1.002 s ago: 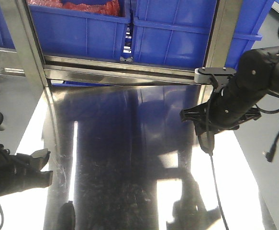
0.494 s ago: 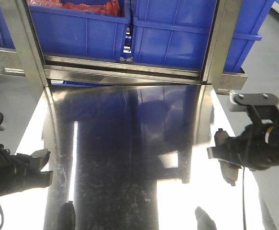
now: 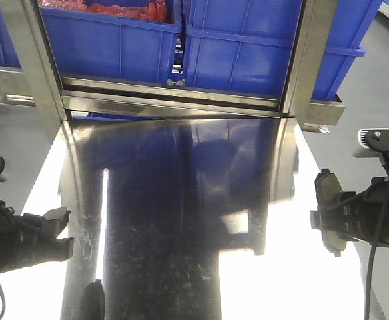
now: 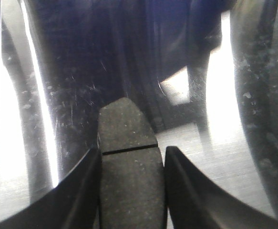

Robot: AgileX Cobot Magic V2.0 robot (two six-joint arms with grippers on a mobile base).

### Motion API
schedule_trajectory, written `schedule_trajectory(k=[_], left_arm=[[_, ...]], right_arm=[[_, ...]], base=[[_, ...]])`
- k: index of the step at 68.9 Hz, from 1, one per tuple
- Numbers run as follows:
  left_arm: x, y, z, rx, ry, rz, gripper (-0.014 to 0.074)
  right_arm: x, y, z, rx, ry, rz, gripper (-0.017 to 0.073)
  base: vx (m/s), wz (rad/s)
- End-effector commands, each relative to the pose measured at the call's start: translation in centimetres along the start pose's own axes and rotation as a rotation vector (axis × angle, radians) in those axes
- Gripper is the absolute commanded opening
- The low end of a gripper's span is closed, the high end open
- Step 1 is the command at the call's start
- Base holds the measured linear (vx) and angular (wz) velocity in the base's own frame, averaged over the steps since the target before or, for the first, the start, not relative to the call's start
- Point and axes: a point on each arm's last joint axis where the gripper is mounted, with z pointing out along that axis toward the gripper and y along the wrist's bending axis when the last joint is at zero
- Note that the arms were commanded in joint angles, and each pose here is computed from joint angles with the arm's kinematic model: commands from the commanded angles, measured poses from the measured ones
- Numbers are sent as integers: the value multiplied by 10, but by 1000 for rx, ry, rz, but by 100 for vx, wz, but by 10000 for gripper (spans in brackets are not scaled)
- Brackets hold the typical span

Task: Move and align brake pads A on conveyor
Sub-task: 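Close the right gripper on the brake pad and lift it, then back the base away from the steel table and turn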

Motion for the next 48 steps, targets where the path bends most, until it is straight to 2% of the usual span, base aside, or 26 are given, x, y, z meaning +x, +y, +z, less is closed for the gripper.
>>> schedule_trajectory(k=[1,48], left_arm=[[-11,-4,-8,45,-80,11,72],[-11,-4,-8,45,-80,11,72]], right_arm=[[-14,2,-10,-16,-109,-6,60],[-14,2,-10,-15,-108,-5,60]], base=[[0,0],[0,0]])
